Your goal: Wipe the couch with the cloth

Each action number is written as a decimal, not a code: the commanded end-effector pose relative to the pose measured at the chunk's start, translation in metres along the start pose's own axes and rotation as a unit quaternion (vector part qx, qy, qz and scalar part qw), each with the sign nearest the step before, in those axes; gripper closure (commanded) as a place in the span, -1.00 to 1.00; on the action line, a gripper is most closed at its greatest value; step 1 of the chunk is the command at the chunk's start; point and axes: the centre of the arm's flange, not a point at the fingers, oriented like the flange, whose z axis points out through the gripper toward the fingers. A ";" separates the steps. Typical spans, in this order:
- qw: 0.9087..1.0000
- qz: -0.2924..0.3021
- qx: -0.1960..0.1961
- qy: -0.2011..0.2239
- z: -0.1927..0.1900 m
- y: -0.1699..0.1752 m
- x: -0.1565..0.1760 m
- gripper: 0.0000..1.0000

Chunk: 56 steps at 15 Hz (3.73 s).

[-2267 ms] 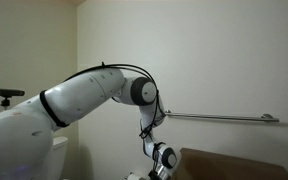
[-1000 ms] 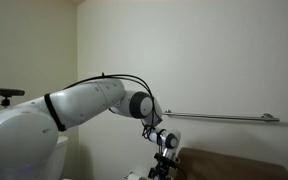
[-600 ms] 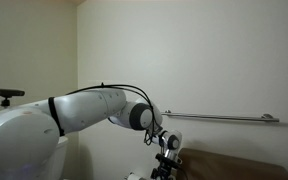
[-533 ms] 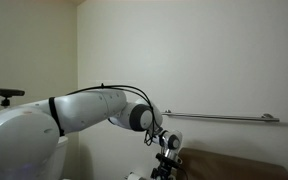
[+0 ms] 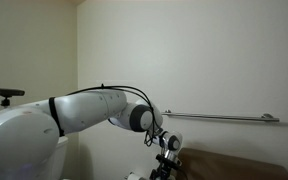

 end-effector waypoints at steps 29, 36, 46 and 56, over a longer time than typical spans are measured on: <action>0.999 -0.013 0.037 -0.029 0.034 0.009 -0.072 0.90; 0.999 -0.031 0.026 0.007 -0.020 -0.001 -0.017 0.90; 0.995 -0.087 0.037 -0.021 0.027 -0.012 -0.056 0.90; 0.994 -0.109 0.027 -0.009 0.063 -0.025 -0.109 0.90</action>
